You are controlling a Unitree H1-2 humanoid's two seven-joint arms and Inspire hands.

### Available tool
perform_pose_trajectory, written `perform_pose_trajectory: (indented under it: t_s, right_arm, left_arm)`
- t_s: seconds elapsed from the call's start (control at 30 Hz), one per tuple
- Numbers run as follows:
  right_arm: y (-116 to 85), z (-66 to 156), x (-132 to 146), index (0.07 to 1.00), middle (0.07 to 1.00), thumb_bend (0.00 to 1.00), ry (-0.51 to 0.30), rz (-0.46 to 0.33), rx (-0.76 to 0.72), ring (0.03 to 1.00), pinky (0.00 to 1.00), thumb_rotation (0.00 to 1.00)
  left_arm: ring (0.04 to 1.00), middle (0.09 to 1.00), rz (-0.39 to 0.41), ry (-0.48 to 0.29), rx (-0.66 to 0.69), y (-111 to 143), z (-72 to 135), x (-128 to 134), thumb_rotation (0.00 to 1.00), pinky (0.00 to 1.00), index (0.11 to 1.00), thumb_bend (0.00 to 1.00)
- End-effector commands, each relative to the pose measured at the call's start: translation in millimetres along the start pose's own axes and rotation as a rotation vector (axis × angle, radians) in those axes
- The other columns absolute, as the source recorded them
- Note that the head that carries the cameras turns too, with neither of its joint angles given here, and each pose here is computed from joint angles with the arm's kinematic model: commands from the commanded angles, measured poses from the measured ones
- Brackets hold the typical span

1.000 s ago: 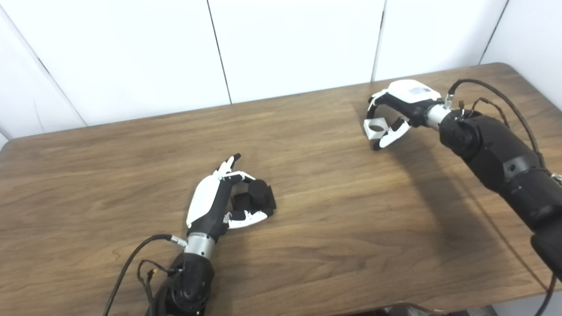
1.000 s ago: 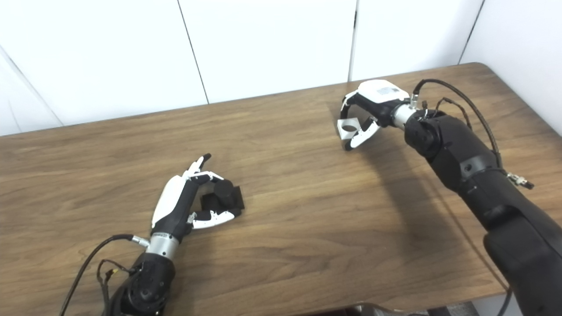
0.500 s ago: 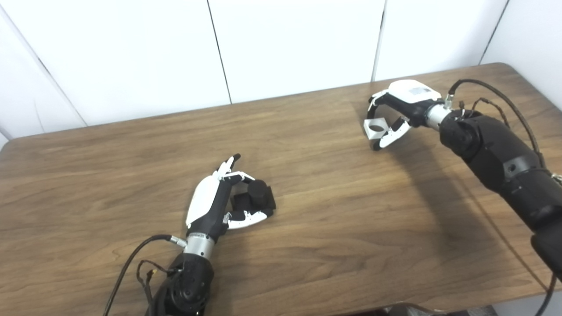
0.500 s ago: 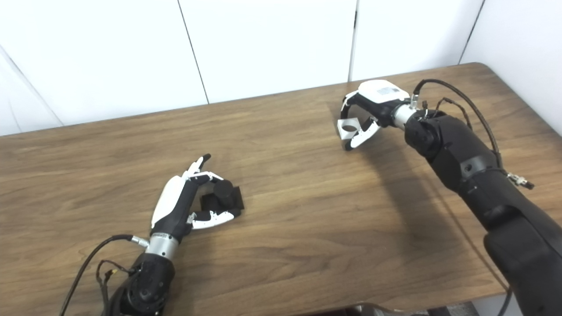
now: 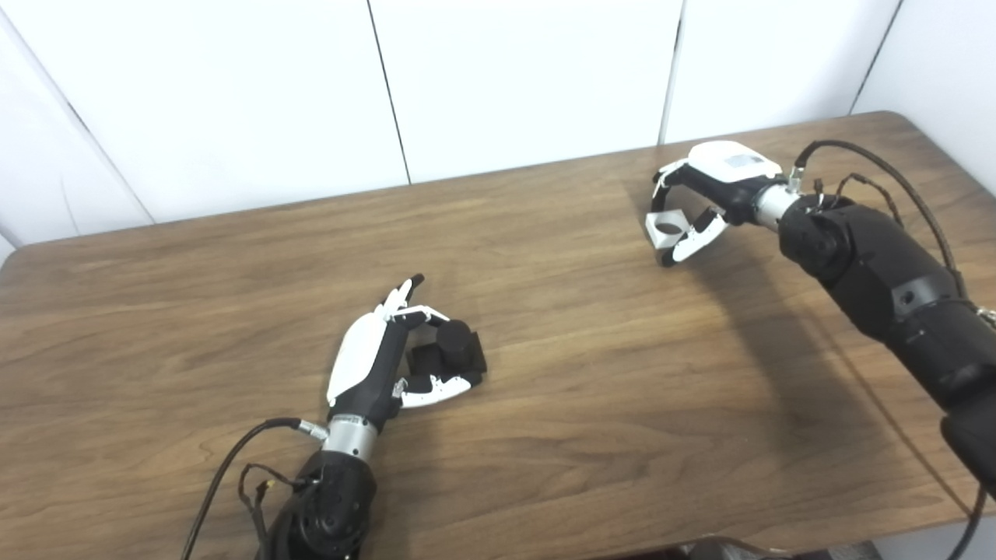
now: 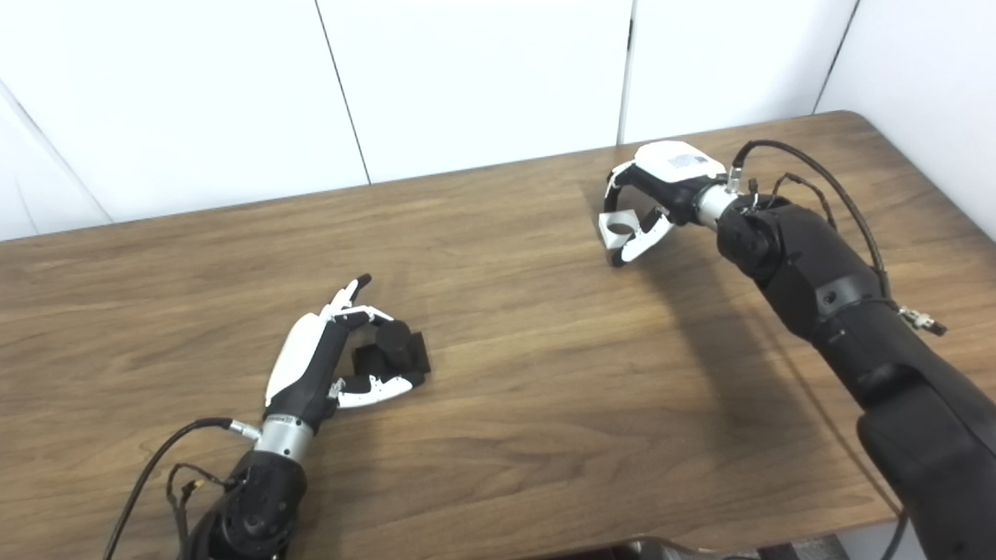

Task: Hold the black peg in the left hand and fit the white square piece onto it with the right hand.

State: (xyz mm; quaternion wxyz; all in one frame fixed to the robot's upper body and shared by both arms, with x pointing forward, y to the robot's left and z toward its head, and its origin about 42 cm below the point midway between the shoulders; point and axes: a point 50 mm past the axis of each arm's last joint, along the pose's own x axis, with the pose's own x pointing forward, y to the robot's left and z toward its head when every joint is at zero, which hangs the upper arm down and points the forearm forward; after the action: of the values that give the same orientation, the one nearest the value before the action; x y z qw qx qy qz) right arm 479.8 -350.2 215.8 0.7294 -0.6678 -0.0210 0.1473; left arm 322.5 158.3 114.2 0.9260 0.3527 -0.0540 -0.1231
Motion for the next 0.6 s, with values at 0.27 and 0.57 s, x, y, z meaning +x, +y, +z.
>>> perform_pose_trajectory:
  t_s: [0.27,0.57]
  right_arm:
    - [-7.9,-21.6,-6.3,0.497,0.852,0.52,0.058,-0.027,-0.031,0.898,0.94,0.16]
    - [-6.0,-24.2,-7.4,0.495,0.852,0.52,0.064,-0.020,-0.033,0.897,0.93,0.16]
  left_arm:
    - [1.000,0.986,-0.026,0.055,0.065,8.4,-15.9,-10.4,0.08,1.00,0.494,0.52]
    - [1.000,0.985,-0.028,0.053,0.059,8.7,-15.5,-9.2,0.08,1.00,0.494,0.52]
